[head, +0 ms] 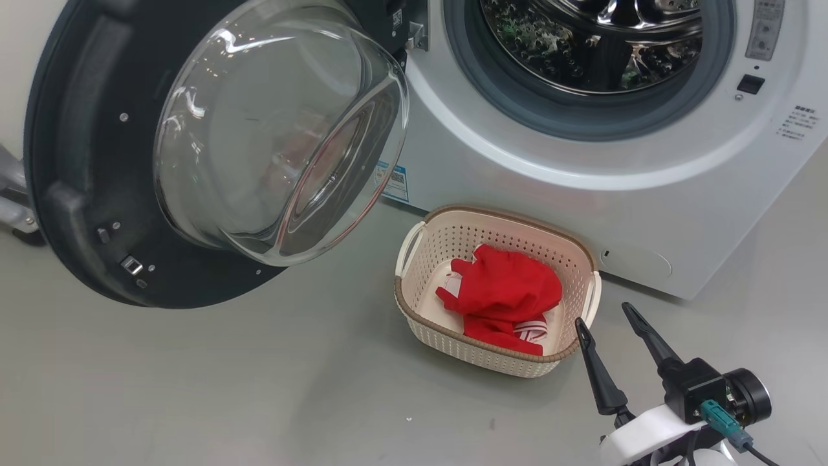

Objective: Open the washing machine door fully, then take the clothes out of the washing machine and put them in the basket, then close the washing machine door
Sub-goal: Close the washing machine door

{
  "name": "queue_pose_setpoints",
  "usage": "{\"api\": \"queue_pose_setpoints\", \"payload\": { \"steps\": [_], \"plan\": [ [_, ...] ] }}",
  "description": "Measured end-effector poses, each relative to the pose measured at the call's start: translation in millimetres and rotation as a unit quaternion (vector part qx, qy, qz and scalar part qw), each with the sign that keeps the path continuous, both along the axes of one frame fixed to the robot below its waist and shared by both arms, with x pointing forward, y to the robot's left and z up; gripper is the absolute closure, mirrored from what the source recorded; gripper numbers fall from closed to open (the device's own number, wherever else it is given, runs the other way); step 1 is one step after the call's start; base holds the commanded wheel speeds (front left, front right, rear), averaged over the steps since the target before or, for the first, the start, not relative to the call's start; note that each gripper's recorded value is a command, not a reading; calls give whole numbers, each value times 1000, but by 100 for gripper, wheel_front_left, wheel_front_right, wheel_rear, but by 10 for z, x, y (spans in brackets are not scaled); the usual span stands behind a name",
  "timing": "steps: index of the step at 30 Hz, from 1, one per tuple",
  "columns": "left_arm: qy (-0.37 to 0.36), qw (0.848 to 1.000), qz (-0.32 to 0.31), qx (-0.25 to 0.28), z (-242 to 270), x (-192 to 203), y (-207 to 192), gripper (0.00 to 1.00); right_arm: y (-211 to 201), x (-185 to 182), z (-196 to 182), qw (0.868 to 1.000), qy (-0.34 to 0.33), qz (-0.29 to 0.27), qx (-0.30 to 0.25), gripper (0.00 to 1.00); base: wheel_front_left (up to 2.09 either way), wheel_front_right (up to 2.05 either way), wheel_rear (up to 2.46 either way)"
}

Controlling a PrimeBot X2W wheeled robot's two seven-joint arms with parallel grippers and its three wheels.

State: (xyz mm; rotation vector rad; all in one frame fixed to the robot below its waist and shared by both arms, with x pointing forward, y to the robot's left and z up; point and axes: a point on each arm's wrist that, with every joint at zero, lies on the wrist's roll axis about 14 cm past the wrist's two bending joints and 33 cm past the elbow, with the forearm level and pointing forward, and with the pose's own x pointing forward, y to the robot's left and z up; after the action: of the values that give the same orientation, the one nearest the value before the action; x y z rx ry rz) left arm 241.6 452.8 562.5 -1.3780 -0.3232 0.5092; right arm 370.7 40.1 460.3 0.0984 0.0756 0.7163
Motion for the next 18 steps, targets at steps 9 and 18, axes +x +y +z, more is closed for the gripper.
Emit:
{"api": "queue_pose_setpoints", "payload": {
  "steps": [9,18],
  "plan": [
    [27,998,-51,-9,-157,405,-145,100,-131,102,-59,1000,4,-15,0,0,0,0,0],
    [55,995,-79,-20,-371,660,-235,100,-291,193,-156,999,10,-34,-8,0,0,0,0]
  ]
}}
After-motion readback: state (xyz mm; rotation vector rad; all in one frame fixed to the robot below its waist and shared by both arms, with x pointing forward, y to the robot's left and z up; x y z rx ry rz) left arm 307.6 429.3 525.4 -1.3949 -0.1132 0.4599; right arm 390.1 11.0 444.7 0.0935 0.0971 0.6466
